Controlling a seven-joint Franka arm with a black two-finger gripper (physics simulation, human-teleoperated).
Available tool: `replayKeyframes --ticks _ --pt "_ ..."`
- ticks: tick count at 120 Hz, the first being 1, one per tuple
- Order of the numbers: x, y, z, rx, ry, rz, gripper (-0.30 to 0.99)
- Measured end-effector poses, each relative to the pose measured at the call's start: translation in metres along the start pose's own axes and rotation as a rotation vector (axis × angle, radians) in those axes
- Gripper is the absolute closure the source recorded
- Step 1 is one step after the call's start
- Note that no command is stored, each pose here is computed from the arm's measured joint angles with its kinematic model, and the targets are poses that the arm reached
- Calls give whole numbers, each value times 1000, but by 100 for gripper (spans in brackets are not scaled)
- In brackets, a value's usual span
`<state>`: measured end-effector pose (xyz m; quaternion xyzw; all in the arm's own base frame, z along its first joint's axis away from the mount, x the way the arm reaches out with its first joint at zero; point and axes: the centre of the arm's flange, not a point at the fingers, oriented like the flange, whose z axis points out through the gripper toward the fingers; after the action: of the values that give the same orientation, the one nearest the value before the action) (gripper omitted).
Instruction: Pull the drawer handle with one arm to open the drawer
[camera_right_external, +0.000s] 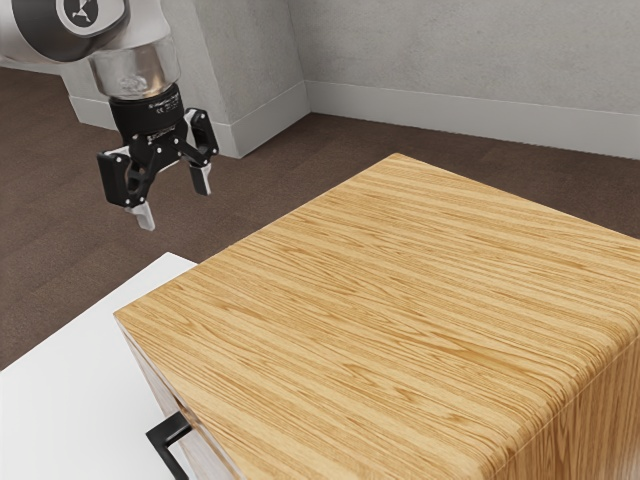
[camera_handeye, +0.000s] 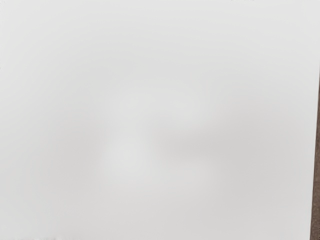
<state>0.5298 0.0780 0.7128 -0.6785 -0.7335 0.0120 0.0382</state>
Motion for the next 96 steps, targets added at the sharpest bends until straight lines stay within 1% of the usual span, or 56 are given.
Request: replayKeyframes --ticks 25,34,42,51,66,71,80,87,96 --pt "2 0 0 -2 -4 -30 0" --pt "10 -2 -3 -10 -28 -48 0" --pt "19 -21 -37 -85 -48 -59 0" --pt "26 -52 -83 -184 -67 -66 0" --pt "27 -102 -131 -287 -103 -50 0" --pt "13 -123 -149 -330 -121 -6 0" --pt "-33 -160 -174 -397 -149 125 0" --pt "-78 -188 -177 -422 -136 230 0" --pt "-120 -210 -173 -451 -109 308 0"
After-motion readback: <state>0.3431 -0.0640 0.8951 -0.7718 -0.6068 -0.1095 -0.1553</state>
